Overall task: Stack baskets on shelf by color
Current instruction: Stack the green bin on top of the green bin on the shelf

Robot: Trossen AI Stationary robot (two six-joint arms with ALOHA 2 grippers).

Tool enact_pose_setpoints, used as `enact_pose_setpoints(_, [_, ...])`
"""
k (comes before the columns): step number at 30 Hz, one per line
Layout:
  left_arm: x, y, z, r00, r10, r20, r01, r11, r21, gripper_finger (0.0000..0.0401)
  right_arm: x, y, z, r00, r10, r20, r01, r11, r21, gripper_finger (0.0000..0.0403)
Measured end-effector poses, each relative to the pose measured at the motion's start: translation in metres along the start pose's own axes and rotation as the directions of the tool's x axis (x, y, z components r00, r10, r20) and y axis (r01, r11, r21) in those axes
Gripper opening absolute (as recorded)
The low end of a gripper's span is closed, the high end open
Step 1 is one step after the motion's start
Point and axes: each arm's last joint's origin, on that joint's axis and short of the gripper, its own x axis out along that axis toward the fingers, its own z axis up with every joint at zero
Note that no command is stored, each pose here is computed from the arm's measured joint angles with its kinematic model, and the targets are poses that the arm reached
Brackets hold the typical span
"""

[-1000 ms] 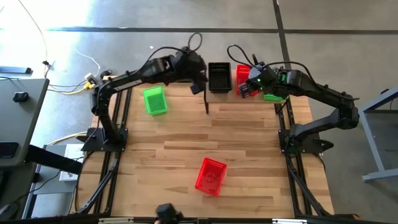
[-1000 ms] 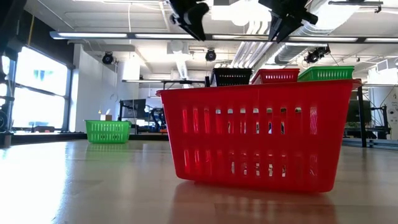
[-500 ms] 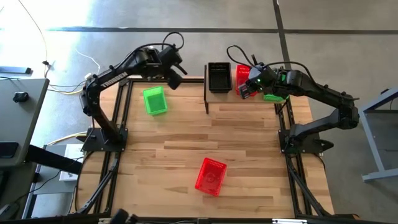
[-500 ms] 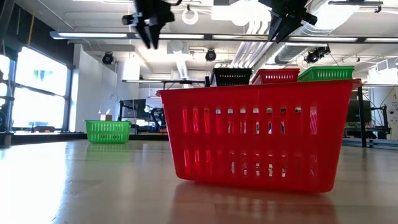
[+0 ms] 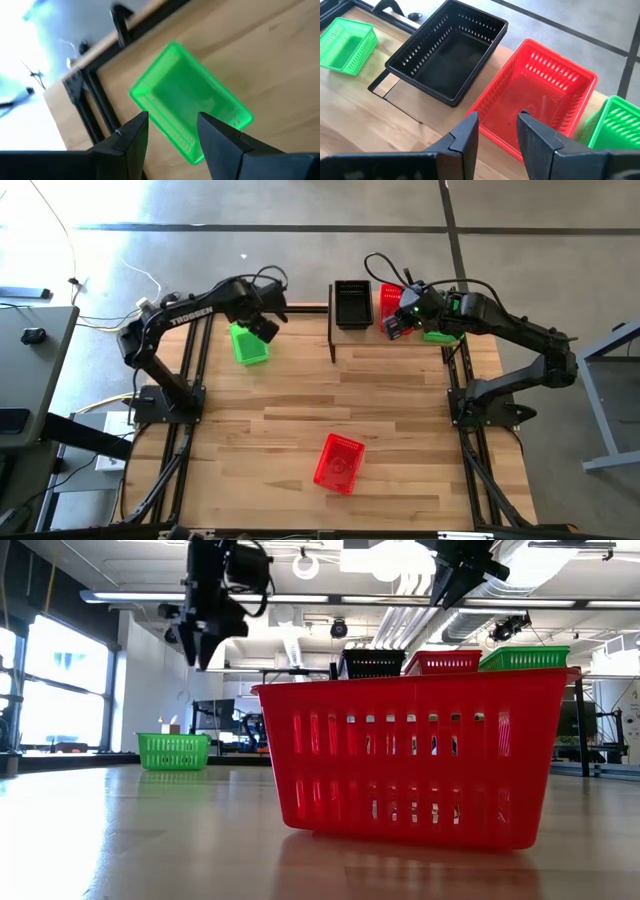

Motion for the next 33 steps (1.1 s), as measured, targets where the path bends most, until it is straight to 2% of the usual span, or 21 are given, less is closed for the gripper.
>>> enact_pose_setpoints(11, [0.05, -0.002, -0.038, 0.994, -0.007, -0.11, -0.005, 0.994, -0.111, 0.0158, 0.0, 0.0, 0.0, 1.0, 0.007, -0.004, -0.007, 1.0, 0.0, 0.0119])
enact_pose_setpoints(18, [0.072, -0.006, -0.054, 0.996, -0.028, -0.086, 0.008, 0.975, -0.221, 0.0158, 0.0, 0.0, 0.0, 1.0, 0.007, -0.004, -0.007, 1.0, 0.0, 0.0119])
enact_pose_setpoints(28, [0.098, -0.009, -0.074, 0.992, 0.067, -0.106, -0.095, 0.953, -0.287, 0.0158, 0.0, 0.0, 0.0, 1.0, 0.008, -0.004, -0.008, 1.0, 0.0, 0.0119])
enact_pose_setpoints(33, [0.111, -0.013, -0.08, 0.995, 0.059, -0.082, -0.082, 0.945, -0.318, 0.0158, 0.0, 0.0, 0.0, 1.0, 0.008, -0.005, -0.008, 1.0, 0.0, 0.0119])
